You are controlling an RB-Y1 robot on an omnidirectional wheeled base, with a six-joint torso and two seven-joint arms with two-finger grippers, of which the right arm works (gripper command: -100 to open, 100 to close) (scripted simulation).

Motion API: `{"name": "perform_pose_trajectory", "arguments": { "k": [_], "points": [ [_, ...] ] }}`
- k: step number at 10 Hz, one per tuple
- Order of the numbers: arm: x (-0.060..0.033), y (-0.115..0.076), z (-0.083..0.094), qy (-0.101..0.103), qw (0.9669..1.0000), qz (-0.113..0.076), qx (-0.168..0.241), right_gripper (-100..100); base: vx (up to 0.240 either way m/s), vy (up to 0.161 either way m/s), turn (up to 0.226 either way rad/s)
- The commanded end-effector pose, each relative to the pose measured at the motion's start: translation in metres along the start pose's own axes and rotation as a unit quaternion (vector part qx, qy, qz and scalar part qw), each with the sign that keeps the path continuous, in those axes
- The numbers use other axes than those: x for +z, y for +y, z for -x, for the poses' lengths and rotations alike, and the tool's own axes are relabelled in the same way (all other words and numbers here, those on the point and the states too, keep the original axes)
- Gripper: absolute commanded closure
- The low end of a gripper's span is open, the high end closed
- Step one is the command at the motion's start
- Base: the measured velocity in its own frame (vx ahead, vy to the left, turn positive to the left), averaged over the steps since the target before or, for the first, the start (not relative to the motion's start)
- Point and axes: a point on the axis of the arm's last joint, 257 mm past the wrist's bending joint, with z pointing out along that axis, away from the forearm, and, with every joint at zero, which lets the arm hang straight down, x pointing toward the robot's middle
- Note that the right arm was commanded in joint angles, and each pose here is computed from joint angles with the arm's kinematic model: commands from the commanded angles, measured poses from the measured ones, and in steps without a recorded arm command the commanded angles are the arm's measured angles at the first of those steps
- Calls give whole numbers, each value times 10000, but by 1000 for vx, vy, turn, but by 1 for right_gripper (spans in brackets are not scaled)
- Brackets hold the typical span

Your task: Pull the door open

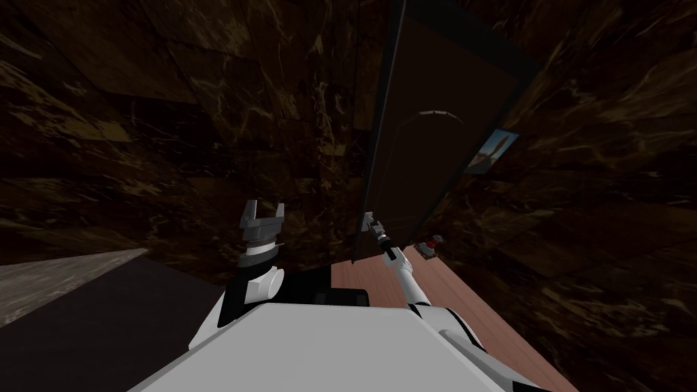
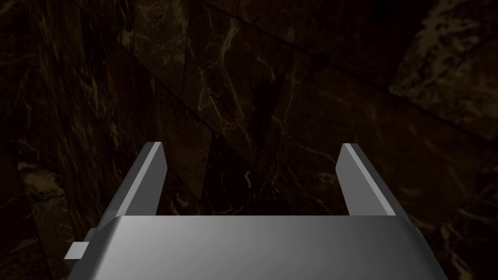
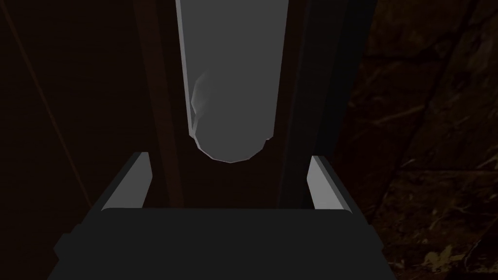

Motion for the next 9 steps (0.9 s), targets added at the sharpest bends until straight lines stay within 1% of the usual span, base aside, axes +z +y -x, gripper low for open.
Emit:
{"name": "perform_pose_trajectory", "arguments": {
  "k": [1,2,3,4,5,6,9],
  "points": [
    [-14,-110,-5,16,9998,-191,-6,-100,46,-39,187],
    [-24,-169,-11,25,9996,-291,-4,-100,48,-37,227],
    [-44,-268,-24,44,9989,-459,0,-100,56,-46,309],
    [-59,-332,-35,59,9984,-569,3,-100,73,-64,304],
    [-39,-282,-33,44,9988,-486,10,-100,34,-35,56],
    [-39,-282,-33,44,9988,-486,10,100,-6,5,-50],
    [-39,-282,-33,44,9988,-486,10,100,-6,8,-4]
  ]
}}
